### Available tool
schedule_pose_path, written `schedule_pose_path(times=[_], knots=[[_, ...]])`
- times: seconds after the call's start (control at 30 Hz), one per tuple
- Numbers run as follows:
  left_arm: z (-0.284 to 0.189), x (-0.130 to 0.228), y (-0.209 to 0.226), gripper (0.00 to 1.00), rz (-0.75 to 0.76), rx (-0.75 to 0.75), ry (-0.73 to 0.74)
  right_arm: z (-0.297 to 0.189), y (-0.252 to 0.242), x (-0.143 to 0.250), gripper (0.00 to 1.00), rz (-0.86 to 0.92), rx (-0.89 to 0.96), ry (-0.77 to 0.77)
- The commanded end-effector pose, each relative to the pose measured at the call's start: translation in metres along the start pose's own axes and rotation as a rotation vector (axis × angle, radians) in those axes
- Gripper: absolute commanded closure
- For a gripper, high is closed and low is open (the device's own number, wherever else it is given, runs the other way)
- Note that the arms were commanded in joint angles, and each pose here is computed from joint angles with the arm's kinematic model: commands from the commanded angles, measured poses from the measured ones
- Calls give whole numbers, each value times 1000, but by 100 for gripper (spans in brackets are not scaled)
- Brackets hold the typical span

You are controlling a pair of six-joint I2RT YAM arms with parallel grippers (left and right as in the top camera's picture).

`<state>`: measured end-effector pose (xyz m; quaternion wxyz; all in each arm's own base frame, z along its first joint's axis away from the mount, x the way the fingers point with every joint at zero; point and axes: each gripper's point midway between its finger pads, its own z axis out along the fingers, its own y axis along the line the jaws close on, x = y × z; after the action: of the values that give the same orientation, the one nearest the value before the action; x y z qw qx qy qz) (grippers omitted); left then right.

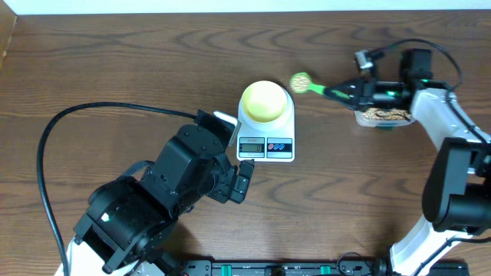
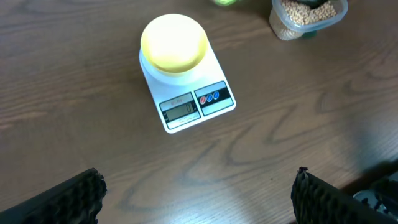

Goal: Scoop item into bowl and weigh 50g on scale
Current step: 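Carry the filled scoop to the yellow bowl and tip beans in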

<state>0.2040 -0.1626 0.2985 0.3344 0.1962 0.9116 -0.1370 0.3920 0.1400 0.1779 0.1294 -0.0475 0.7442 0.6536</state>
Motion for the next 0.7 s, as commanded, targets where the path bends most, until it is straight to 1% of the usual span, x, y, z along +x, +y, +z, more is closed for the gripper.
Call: schedule_pose_path(times=[0.0,0.23,0.43,0.67], knots=[[-6,-4,0,2,11,3,-20,27,9,4,99,81,-27,60],[-6,-4,0,2,11,3,-20,67,5,9,99,58,54,98],[-6,-4,0,2,11,4,-20,96,-11,20,99,44,179,115],[-6,-4,0,2,11,3,-20,106,-27,20,99,14,295,90]])
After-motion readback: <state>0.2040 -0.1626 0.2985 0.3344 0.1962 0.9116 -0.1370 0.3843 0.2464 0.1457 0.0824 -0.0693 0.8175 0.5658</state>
